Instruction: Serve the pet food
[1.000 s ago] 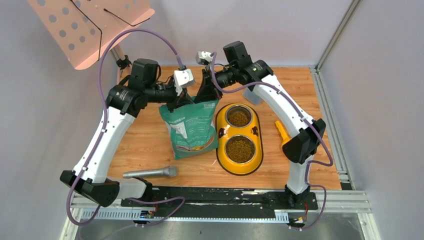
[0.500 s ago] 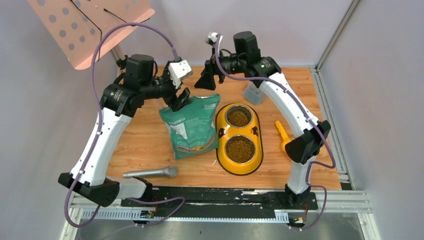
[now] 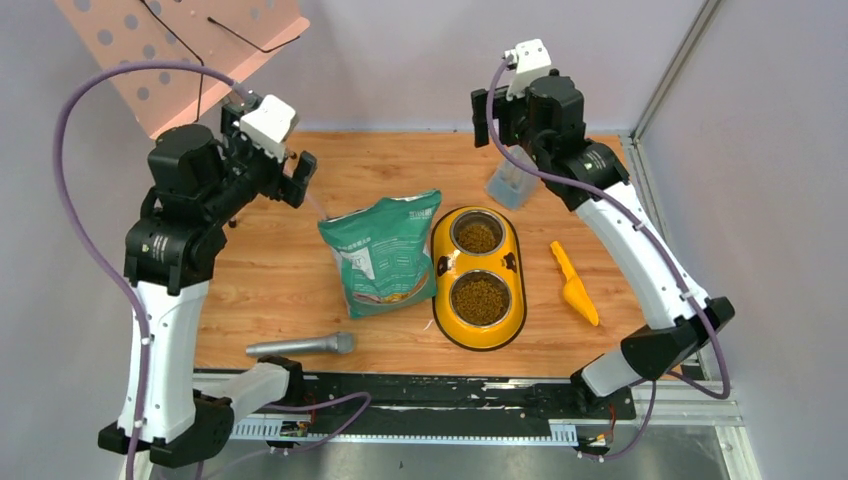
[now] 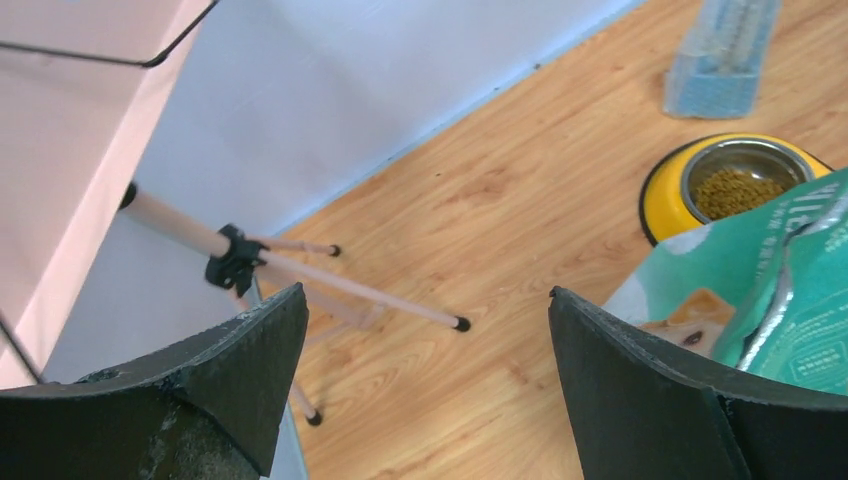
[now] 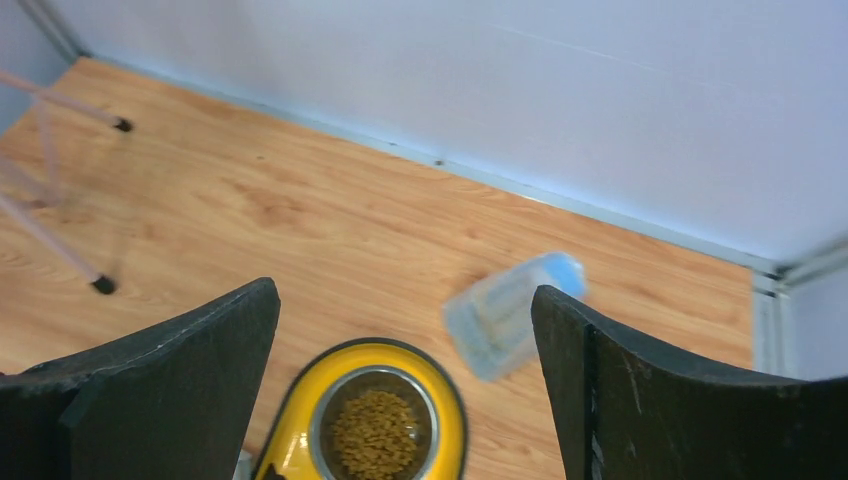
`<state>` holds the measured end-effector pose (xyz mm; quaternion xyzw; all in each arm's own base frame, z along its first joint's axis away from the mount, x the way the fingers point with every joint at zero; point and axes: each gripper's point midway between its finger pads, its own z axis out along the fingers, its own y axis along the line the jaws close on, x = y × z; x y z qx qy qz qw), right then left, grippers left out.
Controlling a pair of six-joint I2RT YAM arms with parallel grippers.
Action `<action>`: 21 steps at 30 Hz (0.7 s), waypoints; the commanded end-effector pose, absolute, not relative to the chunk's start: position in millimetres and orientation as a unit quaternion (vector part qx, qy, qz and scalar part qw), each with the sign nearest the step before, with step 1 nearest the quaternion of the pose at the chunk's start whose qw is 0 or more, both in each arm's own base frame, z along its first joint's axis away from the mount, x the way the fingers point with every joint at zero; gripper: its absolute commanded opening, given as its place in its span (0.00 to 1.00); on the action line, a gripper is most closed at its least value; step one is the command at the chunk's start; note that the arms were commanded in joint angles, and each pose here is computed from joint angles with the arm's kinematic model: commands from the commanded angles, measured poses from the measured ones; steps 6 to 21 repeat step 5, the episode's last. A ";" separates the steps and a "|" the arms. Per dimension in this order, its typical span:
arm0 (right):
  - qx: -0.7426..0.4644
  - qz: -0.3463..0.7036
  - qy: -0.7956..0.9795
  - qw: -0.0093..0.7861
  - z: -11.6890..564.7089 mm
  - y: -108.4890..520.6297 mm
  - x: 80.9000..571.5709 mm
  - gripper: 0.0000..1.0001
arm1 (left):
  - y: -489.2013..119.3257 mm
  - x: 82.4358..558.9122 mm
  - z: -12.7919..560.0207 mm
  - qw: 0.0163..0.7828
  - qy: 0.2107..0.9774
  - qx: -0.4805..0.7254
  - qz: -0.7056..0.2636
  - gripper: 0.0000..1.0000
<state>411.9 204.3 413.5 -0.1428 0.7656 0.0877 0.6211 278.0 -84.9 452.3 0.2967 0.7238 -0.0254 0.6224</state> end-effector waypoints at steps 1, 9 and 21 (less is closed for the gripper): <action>-0.101 0.014 0.733 0.672 450.2 159.4 399.6 1.00 | -65.0 279.7 448.2 0.623 0.741 0.252 -0.006 0.97; -0.104 0.020 0.719 0.687 466.2 154.8 394.4 1.00 | -59.9 278.9 443.7 0.621 0.747 0.239 -0.004 0.98; -0.104 0.020 0.719 0.687 466.2 154.8 394.4 1.00 | -59.9 278.9 443.7 0.621 0.747 0.239 -0.004 0.98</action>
